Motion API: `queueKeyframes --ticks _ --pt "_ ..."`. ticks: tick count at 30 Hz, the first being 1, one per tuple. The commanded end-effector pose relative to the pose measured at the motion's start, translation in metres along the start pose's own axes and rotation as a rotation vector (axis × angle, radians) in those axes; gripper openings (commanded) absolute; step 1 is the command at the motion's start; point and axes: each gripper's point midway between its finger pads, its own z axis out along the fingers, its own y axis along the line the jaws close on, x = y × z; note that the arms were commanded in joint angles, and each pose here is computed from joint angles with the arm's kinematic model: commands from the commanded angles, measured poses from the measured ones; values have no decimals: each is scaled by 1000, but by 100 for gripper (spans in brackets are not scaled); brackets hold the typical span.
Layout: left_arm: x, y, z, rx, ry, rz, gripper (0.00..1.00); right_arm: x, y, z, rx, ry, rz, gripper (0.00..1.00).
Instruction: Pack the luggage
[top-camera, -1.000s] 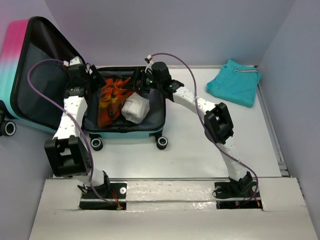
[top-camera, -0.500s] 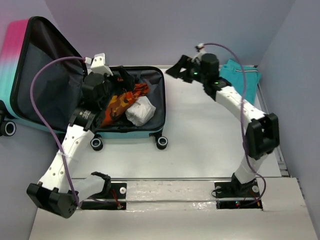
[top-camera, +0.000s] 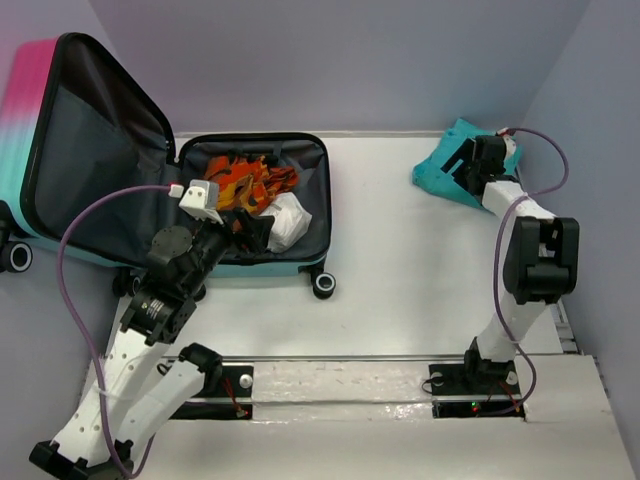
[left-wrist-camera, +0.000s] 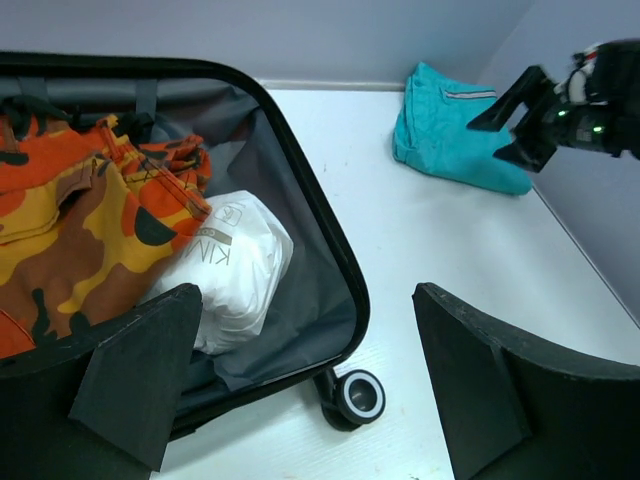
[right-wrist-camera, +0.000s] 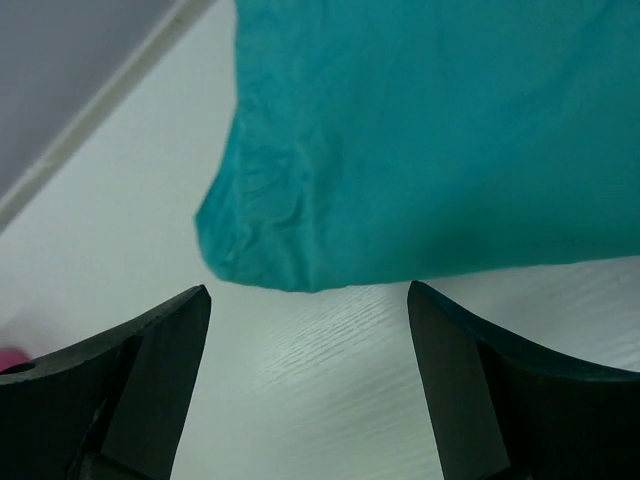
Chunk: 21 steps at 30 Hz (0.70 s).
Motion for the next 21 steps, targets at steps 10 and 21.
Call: queueKeyframes --ticks 10,21 --pt "-6 -6 -5 59 -68 66 99 11 -58 81 343 138 -381 79" --pt "-10 -15 -5 98 -68 51 99 92 -33 86 244 425 -575 35"
